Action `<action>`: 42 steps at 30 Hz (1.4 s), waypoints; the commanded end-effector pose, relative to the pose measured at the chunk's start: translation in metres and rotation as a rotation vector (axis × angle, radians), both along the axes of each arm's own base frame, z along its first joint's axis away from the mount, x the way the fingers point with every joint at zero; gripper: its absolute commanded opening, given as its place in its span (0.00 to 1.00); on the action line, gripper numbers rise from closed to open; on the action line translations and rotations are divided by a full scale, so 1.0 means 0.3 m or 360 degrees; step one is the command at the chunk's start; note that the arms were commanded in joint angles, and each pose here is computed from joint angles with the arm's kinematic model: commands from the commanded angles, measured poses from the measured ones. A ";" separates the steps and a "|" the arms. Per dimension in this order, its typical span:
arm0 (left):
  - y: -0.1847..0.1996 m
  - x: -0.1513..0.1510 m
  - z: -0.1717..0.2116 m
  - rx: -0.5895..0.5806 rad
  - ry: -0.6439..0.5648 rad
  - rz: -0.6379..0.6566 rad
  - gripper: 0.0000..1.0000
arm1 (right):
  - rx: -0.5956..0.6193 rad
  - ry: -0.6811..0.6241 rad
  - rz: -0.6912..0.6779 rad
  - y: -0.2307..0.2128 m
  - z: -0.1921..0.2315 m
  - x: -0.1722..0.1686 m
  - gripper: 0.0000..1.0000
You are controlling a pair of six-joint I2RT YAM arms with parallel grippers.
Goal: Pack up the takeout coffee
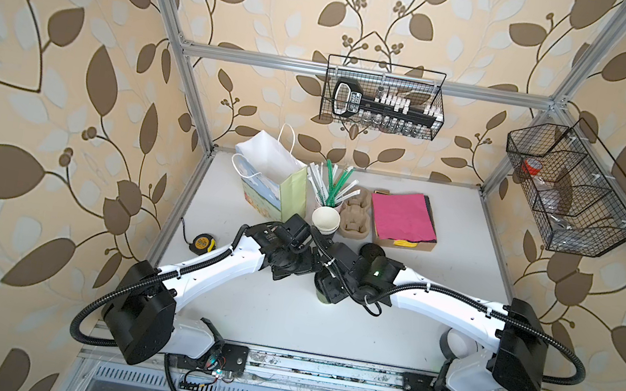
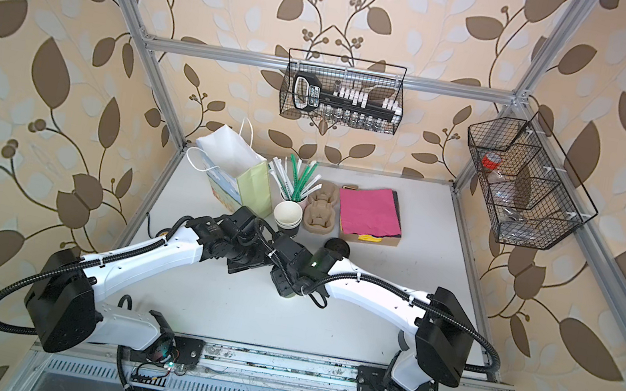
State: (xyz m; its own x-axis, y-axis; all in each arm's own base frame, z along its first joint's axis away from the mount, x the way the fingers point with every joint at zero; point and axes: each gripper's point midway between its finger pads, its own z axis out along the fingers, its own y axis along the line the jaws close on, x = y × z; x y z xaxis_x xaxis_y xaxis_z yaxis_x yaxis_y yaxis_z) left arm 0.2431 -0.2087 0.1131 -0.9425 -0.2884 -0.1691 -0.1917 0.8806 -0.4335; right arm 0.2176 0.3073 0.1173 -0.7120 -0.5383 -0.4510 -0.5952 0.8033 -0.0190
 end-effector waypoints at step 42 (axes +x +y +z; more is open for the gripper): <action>0.430 0.027 0.466 0.0414 -0.0806 0.0239 0.99 | -0.0251 0.0221 -0.0598 -0.554 0.068 -0.052 0.63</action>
State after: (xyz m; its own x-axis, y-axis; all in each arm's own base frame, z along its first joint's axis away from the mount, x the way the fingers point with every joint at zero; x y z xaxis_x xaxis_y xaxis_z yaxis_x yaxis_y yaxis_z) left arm 0.2559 -0.0960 0.2511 -0.7214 -0.3365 -0.6052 -0.1606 0.9315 -0.3265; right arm 0.2115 0.1894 0.1322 -0.8807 -0.3529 -0.3161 -0.3627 0.9315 -0.0296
